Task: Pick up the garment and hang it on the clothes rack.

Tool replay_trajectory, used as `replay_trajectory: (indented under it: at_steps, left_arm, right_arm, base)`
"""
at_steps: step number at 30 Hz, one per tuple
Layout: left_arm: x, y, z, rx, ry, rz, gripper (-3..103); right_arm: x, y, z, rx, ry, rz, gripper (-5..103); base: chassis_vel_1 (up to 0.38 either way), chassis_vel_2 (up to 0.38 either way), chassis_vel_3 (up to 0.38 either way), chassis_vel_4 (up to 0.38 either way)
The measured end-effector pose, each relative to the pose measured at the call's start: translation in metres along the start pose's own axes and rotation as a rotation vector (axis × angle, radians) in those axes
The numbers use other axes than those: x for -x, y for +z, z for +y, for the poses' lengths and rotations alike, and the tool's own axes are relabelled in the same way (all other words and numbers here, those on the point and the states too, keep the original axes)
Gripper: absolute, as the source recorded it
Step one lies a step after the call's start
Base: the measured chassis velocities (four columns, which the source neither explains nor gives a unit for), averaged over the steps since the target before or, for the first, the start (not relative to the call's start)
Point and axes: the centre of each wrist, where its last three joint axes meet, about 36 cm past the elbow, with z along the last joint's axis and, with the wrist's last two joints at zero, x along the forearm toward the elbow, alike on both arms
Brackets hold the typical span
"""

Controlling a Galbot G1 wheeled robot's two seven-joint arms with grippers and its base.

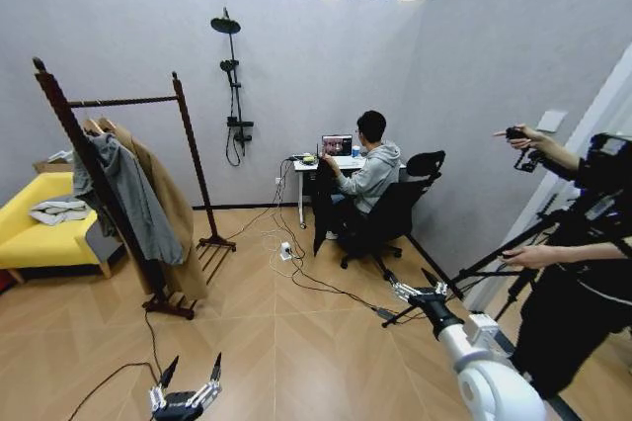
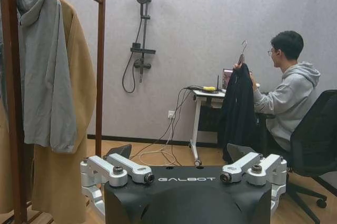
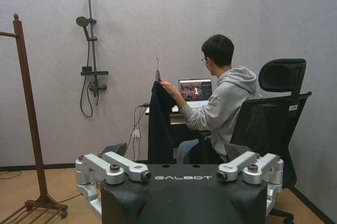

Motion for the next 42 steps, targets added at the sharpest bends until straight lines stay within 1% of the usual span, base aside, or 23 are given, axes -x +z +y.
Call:
replay_trajectory:
  at_steps: [42]
  left_arm:
    - [0.0,0.0,0.0,0.0,0.0,0.0,100]
  right_arm:
    - [-0.012,-0.004,0.005,0.0,-0.007,-0.012,100]
  base:
    - [-0.006,0.006,0.005,-0.004]
